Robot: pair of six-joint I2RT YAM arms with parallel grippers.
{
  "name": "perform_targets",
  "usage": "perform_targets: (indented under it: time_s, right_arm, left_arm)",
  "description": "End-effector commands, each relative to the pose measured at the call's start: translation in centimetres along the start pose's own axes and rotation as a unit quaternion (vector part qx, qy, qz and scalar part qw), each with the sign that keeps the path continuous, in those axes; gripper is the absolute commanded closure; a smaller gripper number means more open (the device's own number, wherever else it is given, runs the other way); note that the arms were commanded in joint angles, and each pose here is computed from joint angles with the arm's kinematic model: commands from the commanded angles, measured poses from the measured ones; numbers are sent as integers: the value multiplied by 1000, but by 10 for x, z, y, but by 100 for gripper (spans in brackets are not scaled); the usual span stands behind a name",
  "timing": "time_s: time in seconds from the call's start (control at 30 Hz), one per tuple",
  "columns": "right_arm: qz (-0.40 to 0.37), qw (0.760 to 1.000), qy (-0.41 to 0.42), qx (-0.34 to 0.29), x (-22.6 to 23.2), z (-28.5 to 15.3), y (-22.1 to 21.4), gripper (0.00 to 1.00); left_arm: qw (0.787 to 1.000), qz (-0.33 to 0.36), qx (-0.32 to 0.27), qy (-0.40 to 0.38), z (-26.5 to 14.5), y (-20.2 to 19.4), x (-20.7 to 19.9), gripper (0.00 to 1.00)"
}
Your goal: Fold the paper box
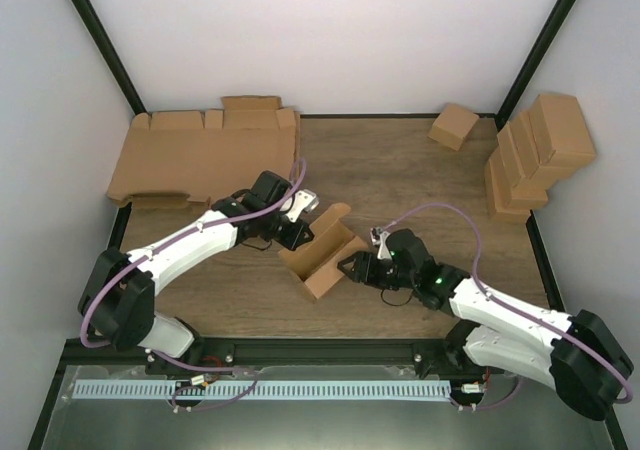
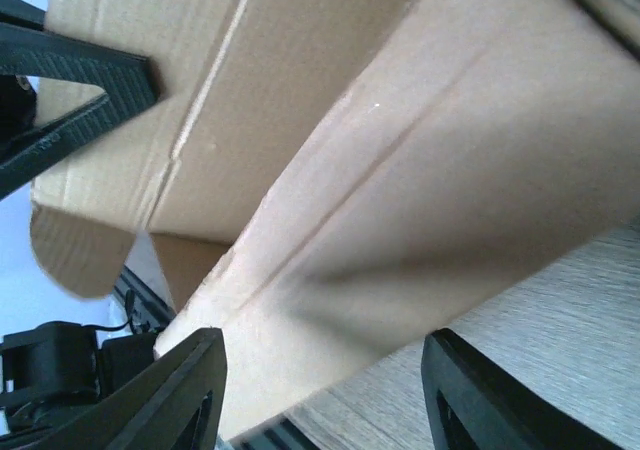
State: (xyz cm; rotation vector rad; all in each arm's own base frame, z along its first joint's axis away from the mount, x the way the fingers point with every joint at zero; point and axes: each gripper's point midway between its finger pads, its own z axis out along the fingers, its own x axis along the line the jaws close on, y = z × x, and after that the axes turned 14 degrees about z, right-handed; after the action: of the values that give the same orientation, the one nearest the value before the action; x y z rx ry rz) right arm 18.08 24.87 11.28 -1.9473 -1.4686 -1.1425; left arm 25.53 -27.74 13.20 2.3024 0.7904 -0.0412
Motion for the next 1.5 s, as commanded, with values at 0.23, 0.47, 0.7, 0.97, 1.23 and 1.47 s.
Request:
perform_targets:
  time_s: [0.23, 0.47, 0.7, 0.97, 1.23, 1.47]
  right_arm:
    - [-22, 996, 81, 5, 54, 4, 8, 55]
    - [-38, 997, 68, 4, 51, 15, 13, 56]
    - [-98, 994, 32, -24, 50, 11, 25, 40]
    - [-182, 981, -34, -58, 46, -1, 47, 32]
    - [-198, 977, -45, -71, 26, -10, 90, 37]
    - [-201, 978, -38, -42, 16, 14, 98, 50]
  left_arm:
    - [997, 4, -13, -75, 8, 5, -34, 96]
    - [994, 8, 1, -108, 16, -2, -47, 95]
    - [999, 16, 5, -38, 8, 0, -28, 40]
    - [1000, 11, 3, 9, -3, 7, -16, 33]
    - [1000, -6, 22, -1, 5, -11, -17, 32]
    - [998, -18, 52, 10, 15, -32, -10, 40]
